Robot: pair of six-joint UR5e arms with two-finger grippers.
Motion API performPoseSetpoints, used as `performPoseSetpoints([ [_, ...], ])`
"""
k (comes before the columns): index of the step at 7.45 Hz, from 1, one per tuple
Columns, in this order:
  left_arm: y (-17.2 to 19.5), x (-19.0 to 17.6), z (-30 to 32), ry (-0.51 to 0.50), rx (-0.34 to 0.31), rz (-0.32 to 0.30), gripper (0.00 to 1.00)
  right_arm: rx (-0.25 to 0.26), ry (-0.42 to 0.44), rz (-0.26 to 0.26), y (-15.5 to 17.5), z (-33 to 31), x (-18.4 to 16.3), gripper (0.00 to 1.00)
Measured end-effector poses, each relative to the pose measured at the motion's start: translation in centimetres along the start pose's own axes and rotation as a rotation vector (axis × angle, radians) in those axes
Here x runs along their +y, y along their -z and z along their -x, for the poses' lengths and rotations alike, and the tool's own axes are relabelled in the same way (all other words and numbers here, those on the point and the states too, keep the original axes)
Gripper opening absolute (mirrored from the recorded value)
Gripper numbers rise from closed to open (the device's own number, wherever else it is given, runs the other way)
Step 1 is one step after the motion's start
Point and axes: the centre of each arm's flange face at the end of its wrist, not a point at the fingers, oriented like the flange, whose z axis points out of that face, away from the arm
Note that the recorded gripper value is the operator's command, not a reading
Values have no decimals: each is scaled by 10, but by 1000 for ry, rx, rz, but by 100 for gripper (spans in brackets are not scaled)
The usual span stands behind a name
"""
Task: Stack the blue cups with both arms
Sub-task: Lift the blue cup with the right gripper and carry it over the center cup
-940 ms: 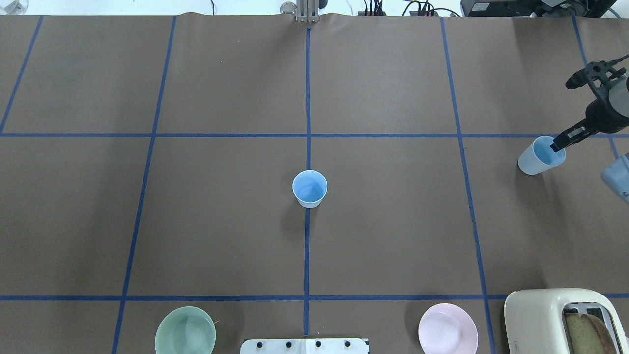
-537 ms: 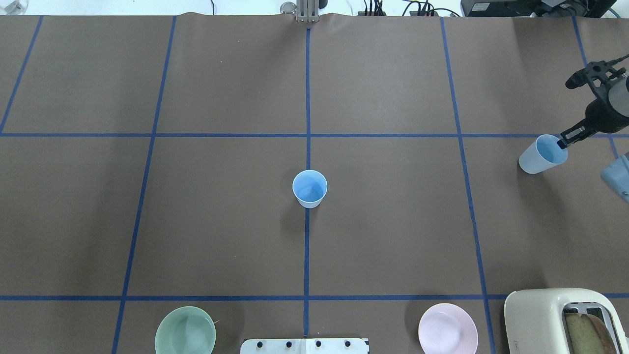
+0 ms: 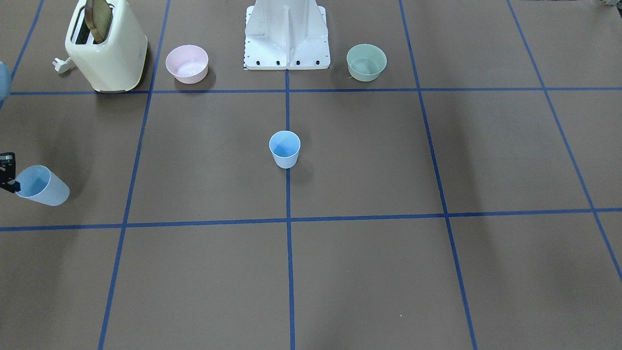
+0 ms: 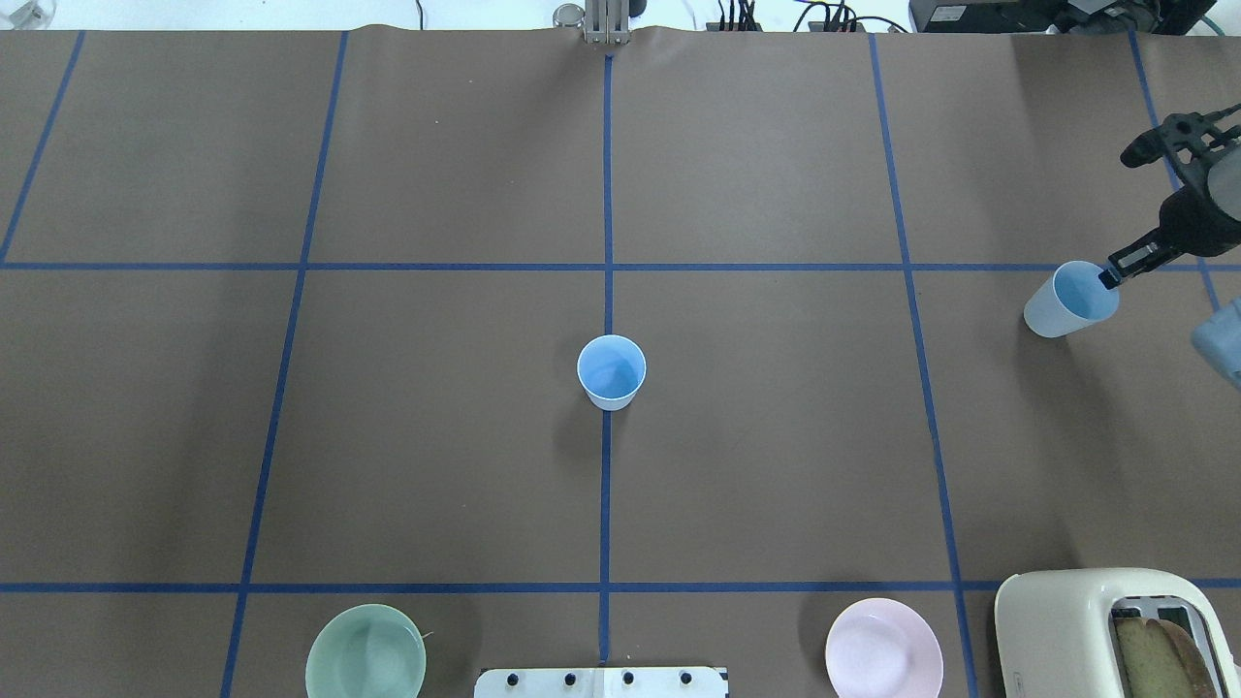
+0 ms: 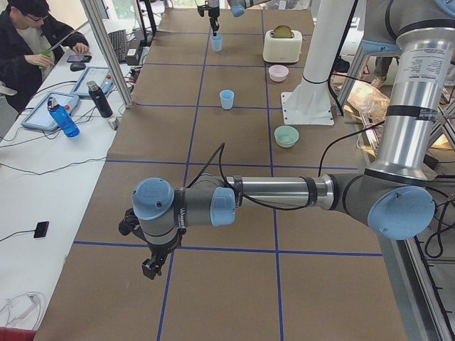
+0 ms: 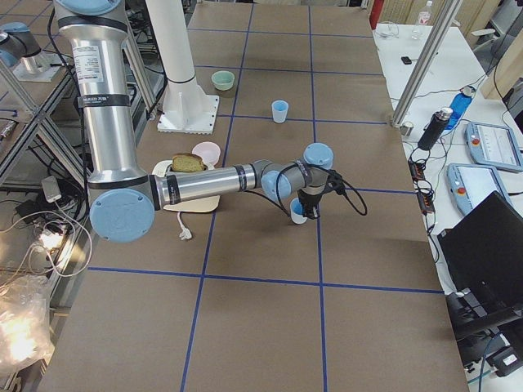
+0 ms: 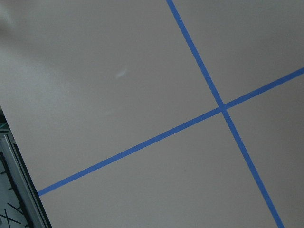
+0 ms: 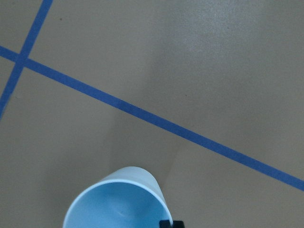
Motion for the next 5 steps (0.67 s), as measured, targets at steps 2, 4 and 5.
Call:
performPoseSetpoints([
  [2, -2, 1, 1, 4, 3, 4, 98, -61, -80, -75, 42, 41, -37, 0],
  [4, -3, 2, 1, 7, 4, 6, 98, -144, -226, -125, 71, 141, -88, 0],
  [5, -4, 2, 1, 13, 4, 7, 98, -189, -300, -128, 76, 201, -109, 0],
])
